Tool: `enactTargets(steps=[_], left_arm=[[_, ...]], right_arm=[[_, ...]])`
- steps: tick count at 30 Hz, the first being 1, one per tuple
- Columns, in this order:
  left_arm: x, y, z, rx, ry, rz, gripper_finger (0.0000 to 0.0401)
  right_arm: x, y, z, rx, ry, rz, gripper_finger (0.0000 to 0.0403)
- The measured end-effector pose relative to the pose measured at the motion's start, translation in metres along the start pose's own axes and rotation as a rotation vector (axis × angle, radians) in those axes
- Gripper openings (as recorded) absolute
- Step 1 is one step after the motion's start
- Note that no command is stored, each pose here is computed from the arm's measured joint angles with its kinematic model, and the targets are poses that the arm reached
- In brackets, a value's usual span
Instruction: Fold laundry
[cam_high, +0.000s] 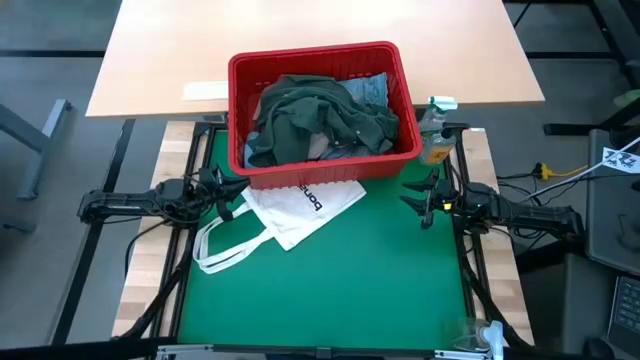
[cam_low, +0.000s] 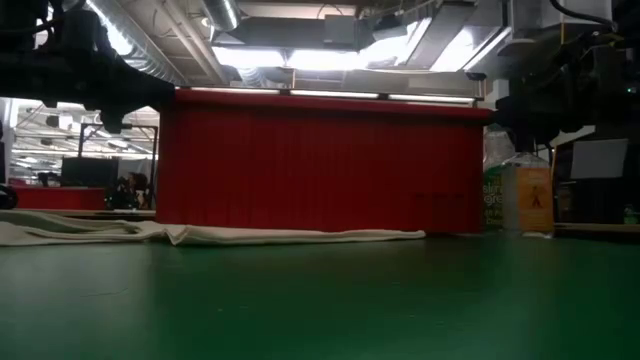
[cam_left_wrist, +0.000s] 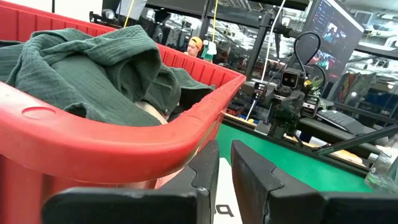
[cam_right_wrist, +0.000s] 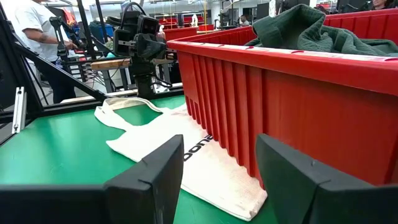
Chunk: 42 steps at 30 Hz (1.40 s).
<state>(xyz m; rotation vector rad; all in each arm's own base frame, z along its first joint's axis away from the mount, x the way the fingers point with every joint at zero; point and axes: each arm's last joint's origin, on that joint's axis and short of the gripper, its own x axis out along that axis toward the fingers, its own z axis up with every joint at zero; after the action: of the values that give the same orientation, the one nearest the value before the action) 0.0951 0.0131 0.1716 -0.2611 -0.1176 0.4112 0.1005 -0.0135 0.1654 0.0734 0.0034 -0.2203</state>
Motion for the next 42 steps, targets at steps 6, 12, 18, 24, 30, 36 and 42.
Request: enactTargets(steps=[6,12,18,24,30,36,42], left_arm=[[0.0,0.0,0.0001,0.0,0.0,0.0,0.0039],[0.0,0.0,0.0001,0.0,0.0,0.0,0.0039],[0.0,0.0,0.0,0.0,0.0,0.0,0.0039],[0.0,0.0,0.0,0.0,0.0,0.0,0.0039],[0.0,0.0,0.0001,0.0,0.0,0.0,0.0039],[0.0,0.0,0.0,0.0,0.0,0.0,0.0039],[0.0,0.0,0.0,0.0,0.0,0.0,0.0039]], right_arm=[[0.0,0.0,0.0,0.0,0.0,0.0,0.0198],[0.0,0.0,0.0,0.0,0.0,0.0,0.0198],[0.0,-0.0002,0.0002,0.0,-0.003,-0.008,0.0198],[0.0,0.0002,0.0015,0.003,-0.015,0.003,0.0198],[-0.0004,0.0009,0.0084,0.011,-0.086,0.016,0.0198],[-0.0003,0.0008,0.0079,0.01,-0.081,0.016,0.0198],[-0.0004,0.0025,0.0078,0.018,-0.077,0.073,0.0198]])
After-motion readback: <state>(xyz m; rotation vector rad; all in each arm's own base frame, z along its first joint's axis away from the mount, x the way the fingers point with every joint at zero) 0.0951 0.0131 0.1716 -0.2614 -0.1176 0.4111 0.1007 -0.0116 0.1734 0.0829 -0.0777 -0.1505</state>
